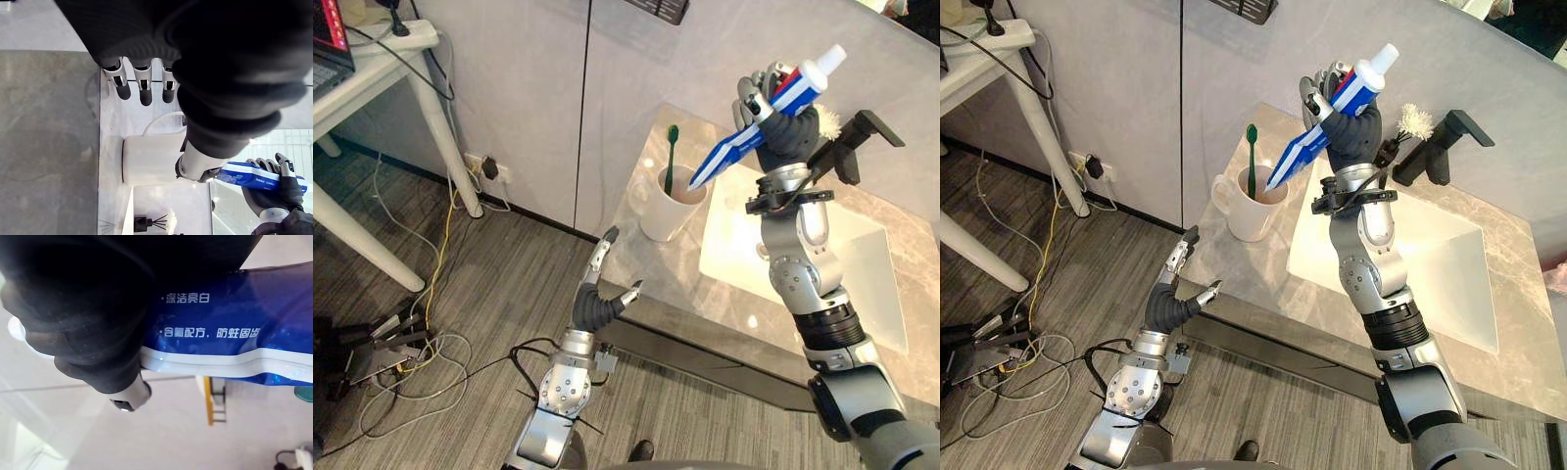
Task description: Organize washtable
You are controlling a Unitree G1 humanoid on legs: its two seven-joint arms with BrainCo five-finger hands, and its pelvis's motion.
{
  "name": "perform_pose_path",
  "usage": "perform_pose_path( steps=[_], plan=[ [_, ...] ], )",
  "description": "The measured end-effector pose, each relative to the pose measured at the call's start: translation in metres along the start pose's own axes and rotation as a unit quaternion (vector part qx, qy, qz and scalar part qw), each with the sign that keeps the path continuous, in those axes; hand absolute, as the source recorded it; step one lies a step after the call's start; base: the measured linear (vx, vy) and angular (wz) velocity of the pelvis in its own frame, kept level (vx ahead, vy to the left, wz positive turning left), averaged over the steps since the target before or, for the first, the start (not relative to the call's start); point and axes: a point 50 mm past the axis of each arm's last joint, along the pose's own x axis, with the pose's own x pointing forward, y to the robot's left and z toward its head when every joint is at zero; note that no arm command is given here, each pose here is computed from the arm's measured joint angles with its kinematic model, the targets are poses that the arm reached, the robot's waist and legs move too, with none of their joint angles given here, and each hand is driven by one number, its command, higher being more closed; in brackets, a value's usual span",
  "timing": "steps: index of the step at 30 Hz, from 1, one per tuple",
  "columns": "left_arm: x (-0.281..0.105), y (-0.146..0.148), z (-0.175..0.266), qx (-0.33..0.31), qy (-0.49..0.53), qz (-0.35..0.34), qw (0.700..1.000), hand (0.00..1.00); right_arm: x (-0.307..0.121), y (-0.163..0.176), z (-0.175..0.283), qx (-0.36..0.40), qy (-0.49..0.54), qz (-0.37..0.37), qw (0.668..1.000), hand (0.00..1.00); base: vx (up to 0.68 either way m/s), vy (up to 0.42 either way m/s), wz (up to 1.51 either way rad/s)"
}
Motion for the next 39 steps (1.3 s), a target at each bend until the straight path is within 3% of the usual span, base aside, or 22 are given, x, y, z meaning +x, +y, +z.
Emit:
perform_pose_path(
  steps=[25,39],
  plan=[
    [0.001,0.004,0.008,0.003,-0.026,-0.002,1.000,0.00,0.004,0.007,0.000,0.007,-0.003,0.010,1.000,1.00,0.00,0.000,0.00],
    [0.002,0.006,0.014,0.004,-0.047,-0.002,0.999,0.00,-0.001,0.026,-0.021,0.020,0.045,0.042,0.998,1.00,0.00,0.000,0.00]
  ],
)
